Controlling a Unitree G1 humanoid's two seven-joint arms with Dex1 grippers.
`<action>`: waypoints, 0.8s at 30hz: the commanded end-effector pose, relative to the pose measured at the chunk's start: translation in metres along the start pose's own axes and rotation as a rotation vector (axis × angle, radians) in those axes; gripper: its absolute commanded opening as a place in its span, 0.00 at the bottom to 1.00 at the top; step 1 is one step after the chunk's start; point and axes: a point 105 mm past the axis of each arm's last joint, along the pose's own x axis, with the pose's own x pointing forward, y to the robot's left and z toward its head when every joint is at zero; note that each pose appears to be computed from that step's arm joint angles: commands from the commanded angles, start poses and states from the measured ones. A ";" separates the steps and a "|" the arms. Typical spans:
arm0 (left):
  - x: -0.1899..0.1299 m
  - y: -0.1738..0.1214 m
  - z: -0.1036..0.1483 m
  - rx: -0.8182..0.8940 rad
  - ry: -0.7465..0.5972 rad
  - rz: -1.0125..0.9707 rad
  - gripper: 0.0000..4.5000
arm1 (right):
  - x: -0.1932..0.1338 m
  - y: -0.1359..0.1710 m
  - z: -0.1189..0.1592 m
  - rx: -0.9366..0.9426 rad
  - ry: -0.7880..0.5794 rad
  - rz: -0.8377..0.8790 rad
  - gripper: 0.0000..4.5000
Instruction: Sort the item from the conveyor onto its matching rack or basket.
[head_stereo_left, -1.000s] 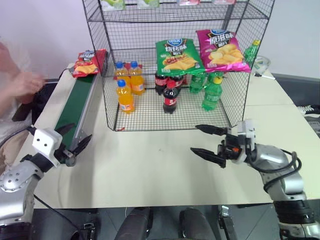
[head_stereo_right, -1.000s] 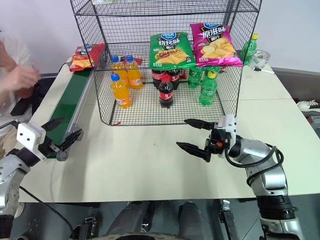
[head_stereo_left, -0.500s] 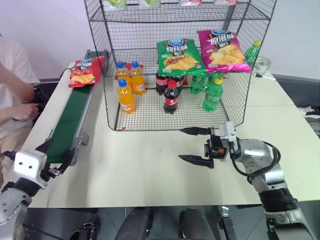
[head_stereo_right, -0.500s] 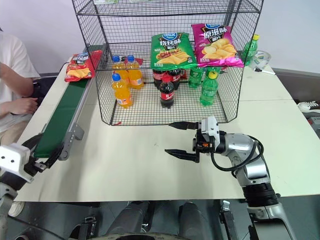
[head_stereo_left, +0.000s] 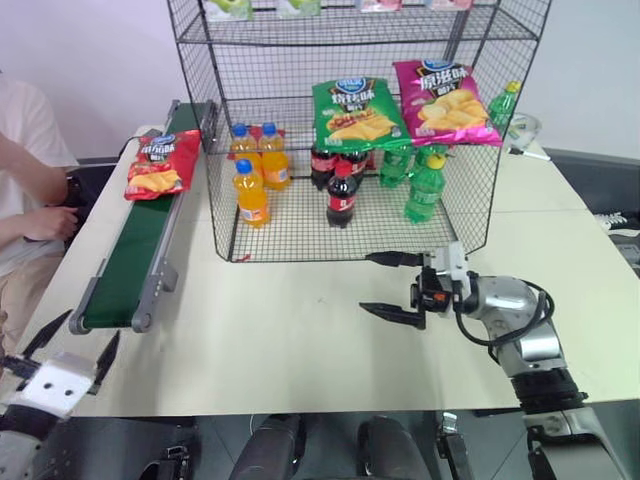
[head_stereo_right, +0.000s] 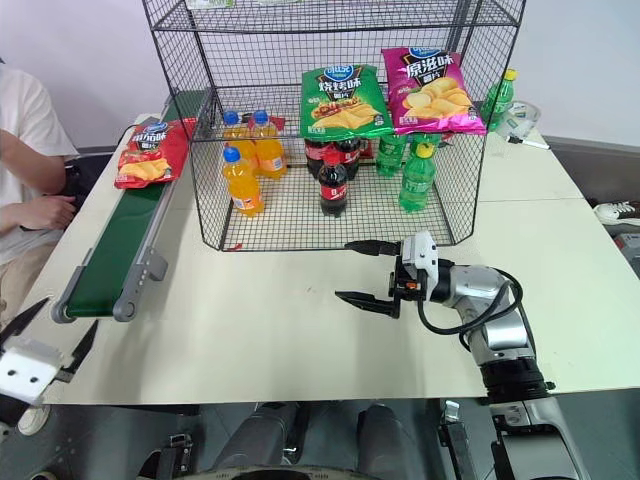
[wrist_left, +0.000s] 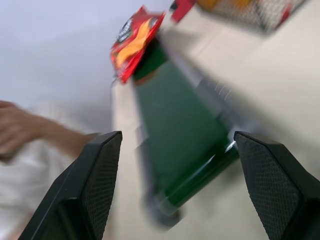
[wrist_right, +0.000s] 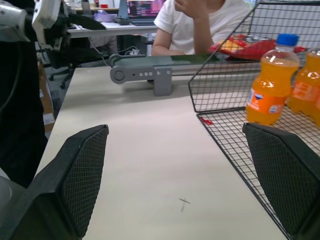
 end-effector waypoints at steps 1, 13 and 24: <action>-0.012 0.012 -0.007 0.151 -0.002 0.015 0.83 | -0.003 -0.003 0.009 -0.031 -0.031 -0.012 1.00; 0.000 0.001 -0.027 0.361 -0.001 -0.043 0.83 | 0.003 -0.001 0.009 -0.024 -0.035 -0.014 1.00; 0.011 -0.003 -0.023 0.397 -0.034 -0.041 0.83 | 0.002 -0.001 0.010 -0.028 -0.028 -0.024 1.00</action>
